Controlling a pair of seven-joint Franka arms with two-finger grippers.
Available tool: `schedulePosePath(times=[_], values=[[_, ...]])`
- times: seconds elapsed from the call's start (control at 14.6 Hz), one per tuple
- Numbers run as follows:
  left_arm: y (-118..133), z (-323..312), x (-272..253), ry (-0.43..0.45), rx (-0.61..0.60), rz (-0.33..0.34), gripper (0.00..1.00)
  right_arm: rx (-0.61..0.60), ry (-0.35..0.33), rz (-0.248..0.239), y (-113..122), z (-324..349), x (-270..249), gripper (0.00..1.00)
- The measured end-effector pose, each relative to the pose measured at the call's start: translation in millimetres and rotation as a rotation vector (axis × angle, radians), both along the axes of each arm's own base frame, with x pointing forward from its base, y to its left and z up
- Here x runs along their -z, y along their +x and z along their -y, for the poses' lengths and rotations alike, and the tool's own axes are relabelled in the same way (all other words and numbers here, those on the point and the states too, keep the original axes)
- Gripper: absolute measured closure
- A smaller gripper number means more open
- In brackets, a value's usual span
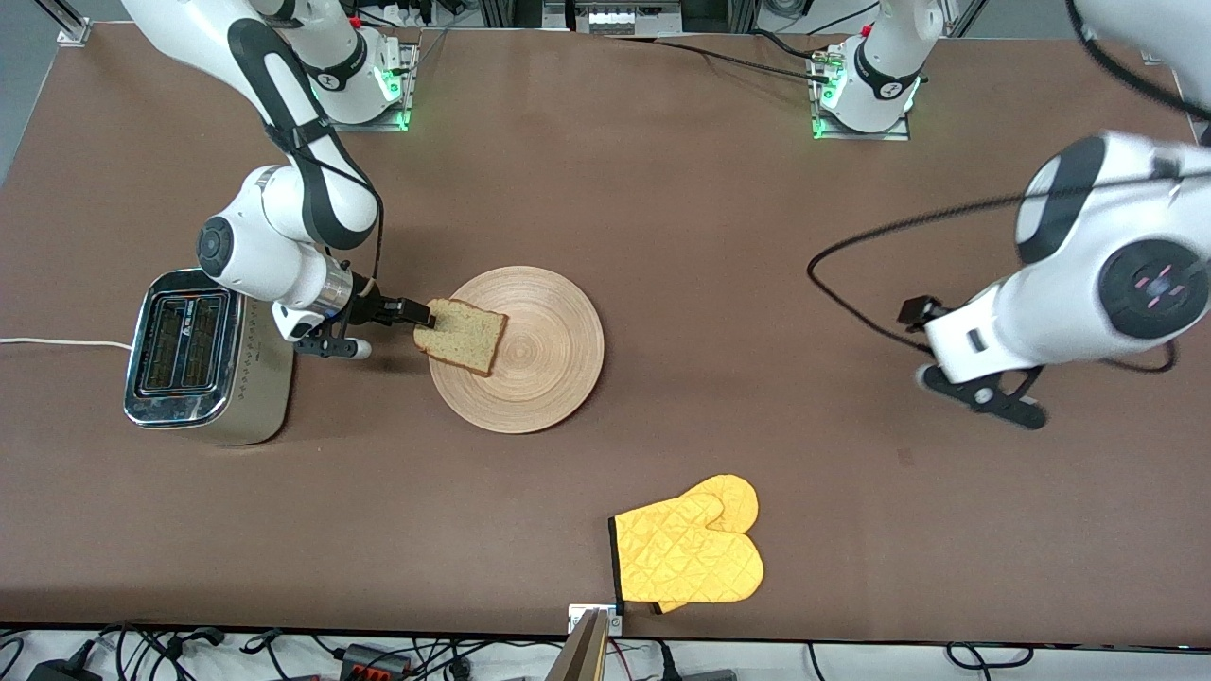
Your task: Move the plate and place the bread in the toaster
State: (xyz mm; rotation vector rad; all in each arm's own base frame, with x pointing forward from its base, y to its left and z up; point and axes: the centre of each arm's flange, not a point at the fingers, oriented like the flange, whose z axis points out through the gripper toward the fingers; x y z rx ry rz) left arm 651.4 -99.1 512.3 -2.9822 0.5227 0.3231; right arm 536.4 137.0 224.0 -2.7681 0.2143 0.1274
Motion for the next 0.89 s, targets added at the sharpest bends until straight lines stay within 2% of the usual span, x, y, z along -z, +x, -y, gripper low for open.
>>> schedulePosePath(times=[0.14, 0.34, 0.55, 0.89], values=[[-13.2, -25.3, -42.0, 0.021, -0.128, 0.057, 0.0, 0.022, 0.029, -0.005, 0.8, 0.0, 4.8, 0.0], [-29.5, -65.7, -68.5, -0.037, -0.287, 0.107, 0.0, 0.05, 0.083, 0.002, 1.7, 0.0, 6.5, 0.0], [-37.5, -82.8, -62.0, -0.059, -0.327, 0.208, 0.0, 0.064, 0.095, 0.004, 2.8, -0.3, 5.7, 0.0], [-88.5, -79.6, -69.9, -0.067, -0.325, 0.239, 0.0, 0.078, 0.136, 0.001, 1.3, 0.1, 16.6, 0.0]])
